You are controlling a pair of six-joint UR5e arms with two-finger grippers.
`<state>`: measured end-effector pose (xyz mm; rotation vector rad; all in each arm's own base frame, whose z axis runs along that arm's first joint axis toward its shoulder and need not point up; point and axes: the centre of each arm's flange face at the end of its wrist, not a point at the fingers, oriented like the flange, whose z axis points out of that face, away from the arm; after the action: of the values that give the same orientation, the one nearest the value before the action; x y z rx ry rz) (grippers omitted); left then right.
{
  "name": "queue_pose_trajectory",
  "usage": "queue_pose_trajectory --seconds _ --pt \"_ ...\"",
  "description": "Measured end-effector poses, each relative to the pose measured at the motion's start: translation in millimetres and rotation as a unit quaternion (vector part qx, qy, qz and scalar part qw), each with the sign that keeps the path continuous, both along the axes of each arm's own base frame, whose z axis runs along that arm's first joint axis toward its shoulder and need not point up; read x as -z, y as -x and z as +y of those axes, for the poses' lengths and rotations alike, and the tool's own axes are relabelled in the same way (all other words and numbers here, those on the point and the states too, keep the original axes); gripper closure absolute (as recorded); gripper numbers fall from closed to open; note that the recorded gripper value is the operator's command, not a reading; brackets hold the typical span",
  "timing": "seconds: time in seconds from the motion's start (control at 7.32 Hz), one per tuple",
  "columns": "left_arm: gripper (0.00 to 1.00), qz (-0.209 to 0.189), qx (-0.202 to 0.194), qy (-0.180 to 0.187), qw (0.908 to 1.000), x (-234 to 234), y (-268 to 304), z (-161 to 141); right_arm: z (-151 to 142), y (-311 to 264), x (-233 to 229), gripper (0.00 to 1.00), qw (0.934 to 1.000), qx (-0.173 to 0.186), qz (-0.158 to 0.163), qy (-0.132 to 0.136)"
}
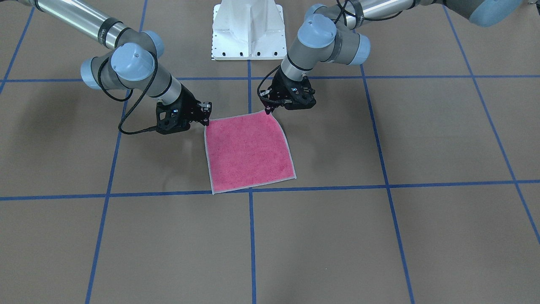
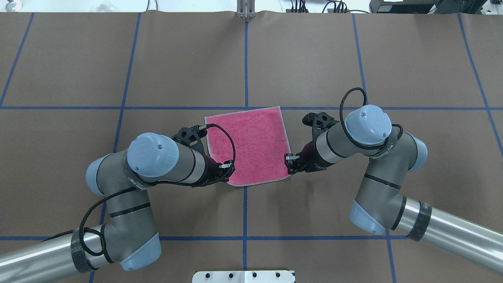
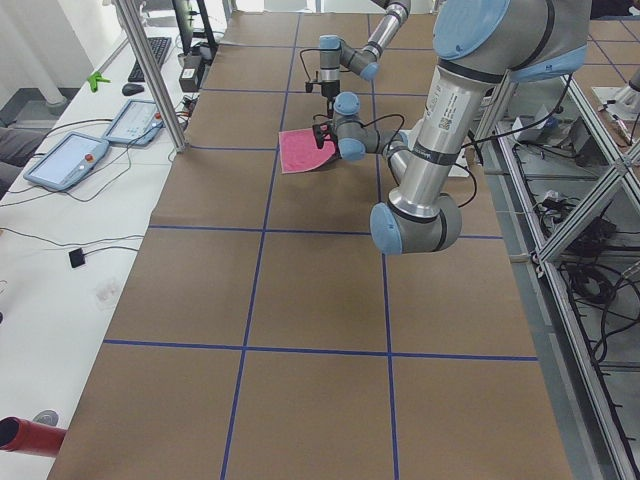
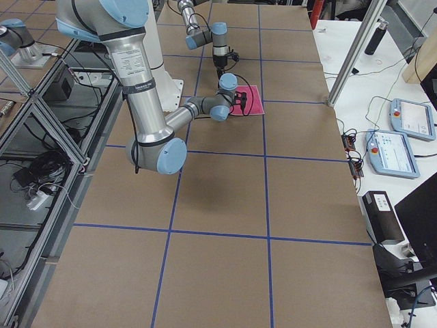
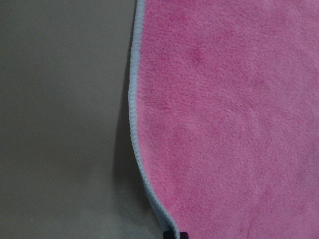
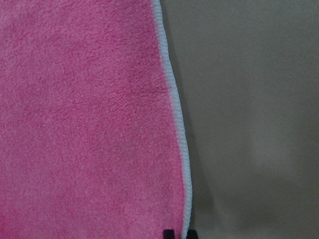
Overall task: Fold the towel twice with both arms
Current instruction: 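Grasp the towel's other near corner with the right gripper, then lift both near corners and fold them over toward the far edge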
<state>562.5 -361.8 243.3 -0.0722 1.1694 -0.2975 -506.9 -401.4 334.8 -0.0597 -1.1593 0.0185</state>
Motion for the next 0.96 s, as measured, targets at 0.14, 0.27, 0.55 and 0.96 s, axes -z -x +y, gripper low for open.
queue_pose_trajectory --seconds 0.14,0.27,0.55,0.96 --pt "1.0 0.007 0.003 -0.003 1.0 6.2 7.7 -2.4 2.3 -4.5 10.7 1.0 0.9999 -0.004 -0.01 0.005" --pt "1.0 0.016 0.008 -0.005 0.9998 14.2 20.2 -6.8 3.9 -11.1 23.6 1.0 0.9997 -0.01 -0.022 0.009" --pt "1.0 0.026 0.014 -0.002 0.9996 22.4 46.5 -25.2 -8.4 -27.7 44.2 1.0 0.9987 -0.029 -0.039 0.012" --pt "1.0 0.021 0.032 0.002 0.9993 17.2 62.2 -51.5 -42.5 -41.8 49.2 1.0 0.9946 -0.078 -0.038 0.057"
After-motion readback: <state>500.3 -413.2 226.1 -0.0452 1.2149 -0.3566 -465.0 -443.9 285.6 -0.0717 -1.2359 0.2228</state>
